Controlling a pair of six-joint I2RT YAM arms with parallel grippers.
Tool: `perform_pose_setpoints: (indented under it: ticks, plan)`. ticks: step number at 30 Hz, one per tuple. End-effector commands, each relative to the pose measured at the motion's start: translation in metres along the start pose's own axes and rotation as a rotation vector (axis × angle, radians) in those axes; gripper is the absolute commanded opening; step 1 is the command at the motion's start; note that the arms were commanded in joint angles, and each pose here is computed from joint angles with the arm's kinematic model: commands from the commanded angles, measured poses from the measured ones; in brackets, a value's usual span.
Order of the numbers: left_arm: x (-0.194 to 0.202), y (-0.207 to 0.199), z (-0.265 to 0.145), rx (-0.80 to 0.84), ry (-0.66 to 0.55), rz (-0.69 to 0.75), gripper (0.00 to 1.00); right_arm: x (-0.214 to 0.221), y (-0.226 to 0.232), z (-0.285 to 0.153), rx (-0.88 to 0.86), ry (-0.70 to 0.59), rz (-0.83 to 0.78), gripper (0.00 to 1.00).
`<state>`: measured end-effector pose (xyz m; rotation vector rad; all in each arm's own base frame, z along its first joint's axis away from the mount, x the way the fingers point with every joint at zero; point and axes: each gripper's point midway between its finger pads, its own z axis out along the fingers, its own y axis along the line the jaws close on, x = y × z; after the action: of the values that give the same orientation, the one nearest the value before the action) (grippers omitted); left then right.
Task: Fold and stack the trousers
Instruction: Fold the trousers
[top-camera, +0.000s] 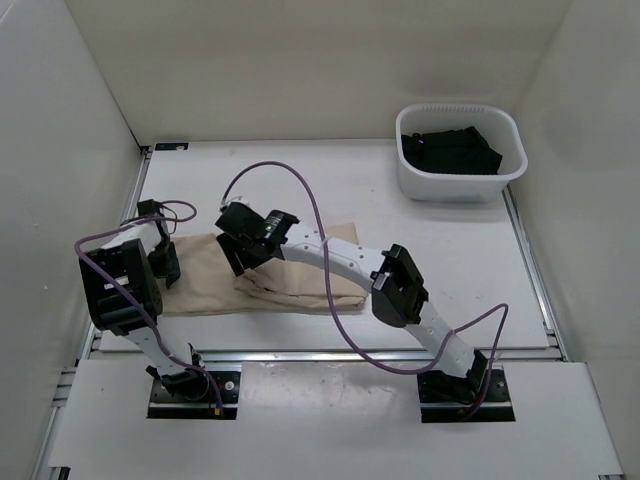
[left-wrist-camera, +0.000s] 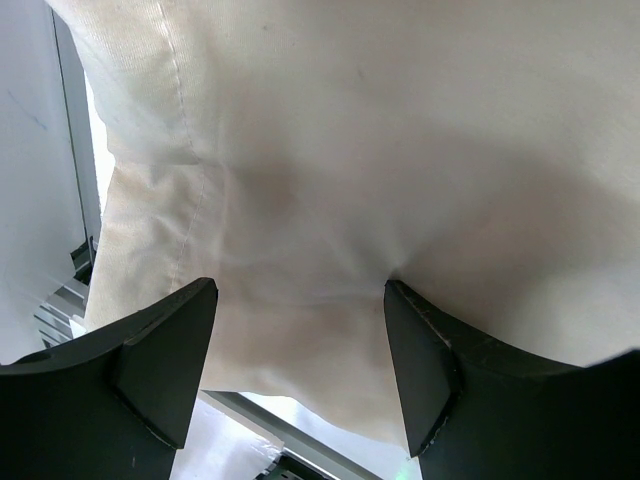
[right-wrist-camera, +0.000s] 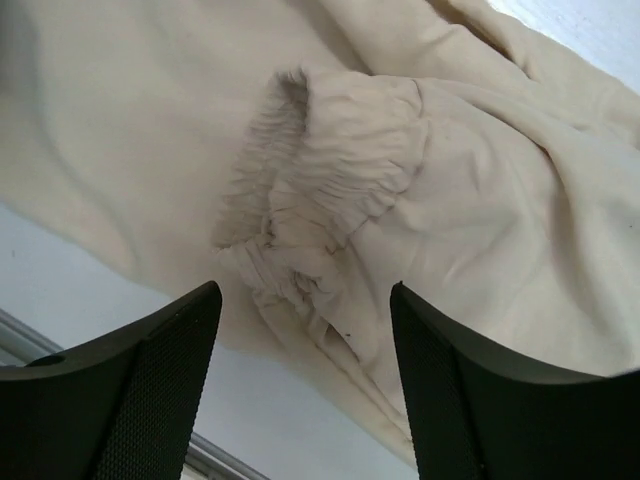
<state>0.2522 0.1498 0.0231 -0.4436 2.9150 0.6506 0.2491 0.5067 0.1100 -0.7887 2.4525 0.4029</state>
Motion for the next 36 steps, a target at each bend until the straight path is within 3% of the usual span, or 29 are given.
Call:
perform_pose_setpoints:
  ticks: [1, 2, 3, 6, 7, 9, 10, 13, 16, 19, 20, 22, 23, 26, 28, 29, 32, 36]
  plan:
    - [0.01, -0.014, 0.024, 0.022, 0.033, -0.024, 0.8, -0.037, 0.007, -0.055, -0.045, -0.153, -0.097, 0.73]
    - [0.008, -0.013, 0.022, 0.022, 0.025, -0.027, 0.8, -0.057, 0.0, -0.086, -0.034, -0.251, -0.074, 0.73]
    - [0.008, -0.013, 0.022, 0.022, 0.025, -0.027, 0.8, -0.054, -0.01, -0.091, 0.006, -0.271, -0.045, 0.75]
    - [0.009, -0.012, 0.02, 0.022, 0.025, -0.027, 0.8, -0.029, -0.057, -0.086, 0.108, -0.236, 0.061, 0.64]
    - [0.005, -0.011, 0.019, 0.022, 0.017, -0.031, 0.8, -0.02, -0.067, -0.078, 0.111, -0.197, 0.1, 0.48]
    - [0.007, -0.011, 0.018, 0.022, 0.025, -0.027, 0.8, 0.01, -0.075, -0.06, 0.126, -0.084, 0.096, 0.3]
    - [0.007, -0.011, 0.018, 0.022, 0.025, -0.027, 0.81, 0.021, -0.076, -0.052, 0.13, -0.045, 0.089, 0.16]
    - [0.006, -0.01, 0.017, 0.022, 0.025, -0.027, 0.81, 0.065, -0.074, -0.016, 0.117, 0.101, 0.068, 0.01]
    - [0.005, -0.008, 0.015, 0.013, 0.017, -0.031, 0.81, 0.088, -0.089, 0.009, 0.118, 0.199, 0.125, 0.0]
    - [0.005, -0.005, 0.012, 0.002, 0.014, -0.032, 0.81, 0.07, -0.11, -0.001, 0.117, 0.164, 0.211, 0.0]
    - [0.005, -0.005, 0.012, 0.002, 0.014, -0.032, 0.81, 0.062, -0.117, -0.008, 0.126, 0.132, 0.222, 0.13]
    - [0.004, -0.004, 0.01, 0.002, 0.006, -0.036, 0.81, 0.044, -0.13, -0.033, 0.122, 0.056, 0.266, 0.3]
    - [0.006, -0.004, 0.009, 0.002, 0.015, -0.031, 0.81, 0.039, -0.134, -0.042, 0.117, 0.031, 0.289, 0.48]
    - [0.007, -0.003, 0.007, 0.002, 0.015, -0.031, 0.81, 0.04, -0.158, -0.073, 0.129, -0.043, 0.376, 0.75]
    - [0.005, -0.002, 0.005, 0.002, 0.015, -0.031, 0.81, 0.057, -0.172, -0.088, 0.145, -0.042, 0.432, 0.81]
    - [0.005, -0.004, 0.005, 0.013, 0.015, -0.031, 0.81, 0.065, -0.183, -0.092, 0.167, -0.03, 0.461, 0.95]
    - [0.008, -0.004, 0.005, 0.013, 0.024, -0.028, 0.81, 0.107, -0.211, -0.089, 0.227, 0.048, 0.522, 0.99]
    - [0.008, -0.004, 0.005, 0.013, 0.024, -0.028, 0.81, 0.147, -0.214, -0.072, 0.154, 0.135, 0.592, 0.99]
